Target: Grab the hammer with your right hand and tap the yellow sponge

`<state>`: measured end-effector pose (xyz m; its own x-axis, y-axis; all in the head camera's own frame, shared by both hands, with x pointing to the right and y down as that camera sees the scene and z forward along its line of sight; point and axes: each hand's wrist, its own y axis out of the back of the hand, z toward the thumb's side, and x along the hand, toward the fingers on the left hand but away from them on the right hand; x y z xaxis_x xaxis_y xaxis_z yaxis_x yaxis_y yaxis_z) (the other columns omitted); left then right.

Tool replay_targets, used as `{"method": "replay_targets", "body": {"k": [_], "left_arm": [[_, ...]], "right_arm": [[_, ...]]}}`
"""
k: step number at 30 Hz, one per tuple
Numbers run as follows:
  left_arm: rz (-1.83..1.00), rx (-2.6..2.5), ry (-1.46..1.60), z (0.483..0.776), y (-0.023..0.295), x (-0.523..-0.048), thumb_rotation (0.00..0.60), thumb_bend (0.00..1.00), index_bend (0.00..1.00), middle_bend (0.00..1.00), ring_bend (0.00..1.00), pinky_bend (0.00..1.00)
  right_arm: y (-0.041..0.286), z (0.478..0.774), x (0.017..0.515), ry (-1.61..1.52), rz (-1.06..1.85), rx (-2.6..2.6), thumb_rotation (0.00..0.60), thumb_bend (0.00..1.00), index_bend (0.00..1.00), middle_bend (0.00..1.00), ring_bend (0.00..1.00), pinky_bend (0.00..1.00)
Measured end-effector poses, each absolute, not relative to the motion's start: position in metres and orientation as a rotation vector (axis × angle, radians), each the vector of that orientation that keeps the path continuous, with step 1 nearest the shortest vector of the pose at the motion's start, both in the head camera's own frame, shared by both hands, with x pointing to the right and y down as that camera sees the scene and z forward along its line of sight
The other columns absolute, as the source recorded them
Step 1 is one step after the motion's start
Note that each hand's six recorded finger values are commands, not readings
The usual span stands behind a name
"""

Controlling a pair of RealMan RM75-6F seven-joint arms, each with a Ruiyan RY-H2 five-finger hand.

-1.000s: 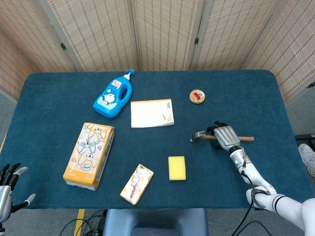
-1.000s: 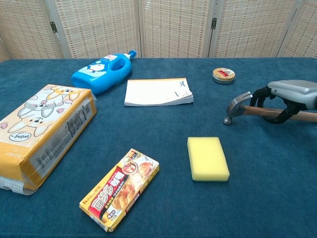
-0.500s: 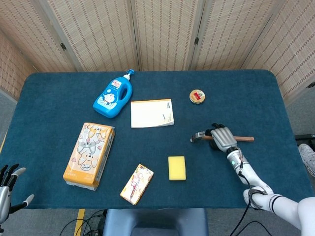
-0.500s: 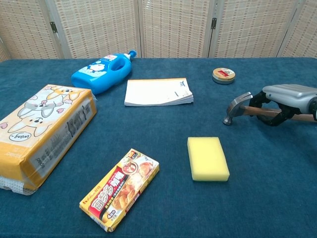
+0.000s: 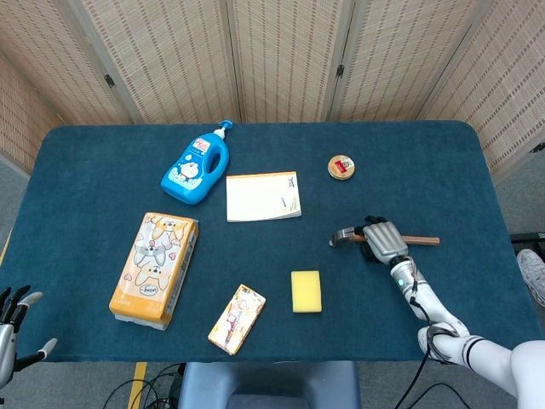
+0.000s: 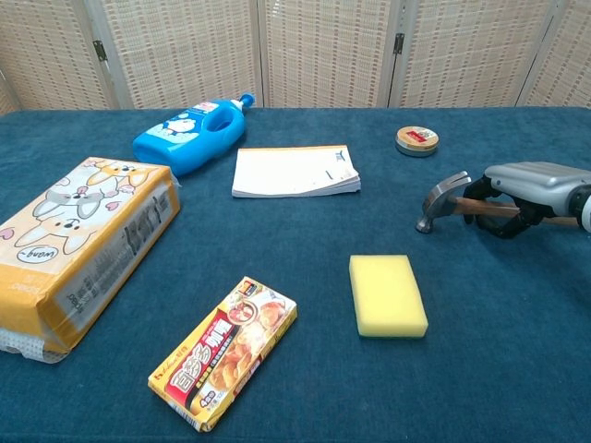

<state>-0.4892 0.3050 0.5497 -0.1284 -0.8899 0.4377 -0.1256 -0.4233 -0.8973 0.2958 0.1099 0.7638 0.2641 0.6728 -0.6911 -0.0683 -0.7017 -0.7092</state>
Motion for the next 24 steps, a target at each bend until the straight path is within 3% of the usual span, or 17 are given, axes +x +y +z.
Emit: {"method": "replay_targets", "body": {"k": [8, 16, 24], "left_arm": [[-1.615, -1.535, 1.152, 0.5500, 0.3060, -0.4898, 0.600, 0.20, 0.23, 0.16, 0.06, 0.16], [-1.617, -1.533, 1.151, 0.5504, 0.3064, -0.4903, 0.600, 0.20, 0.23, 0.16, 0.06, 0.16], [-1.624, -1.531, 1.151, 0.5505, 0.3084, -0.4916, 0.600, 0.20, 0.23, 0.16, 0.06, 0.16]], "right_arm": [[0.1102, 0.7640, 0.2965, -0.540, 1.500, -1.901, 0.600, 0.57, 0.48, 0.50, 0.20, 0.22], [0.1099, 0.7644, 0.2975, -0.545, 1.504, -1.901, 0.600, 0.71, 0.53, 0.54, 0.23, 0.22], [0.1081, 0.7562, 0.2992, -0.565, 1.472, -1.902, 0.600, 0.80, 0.64, 0.64, 0.37, 0.25]]}}
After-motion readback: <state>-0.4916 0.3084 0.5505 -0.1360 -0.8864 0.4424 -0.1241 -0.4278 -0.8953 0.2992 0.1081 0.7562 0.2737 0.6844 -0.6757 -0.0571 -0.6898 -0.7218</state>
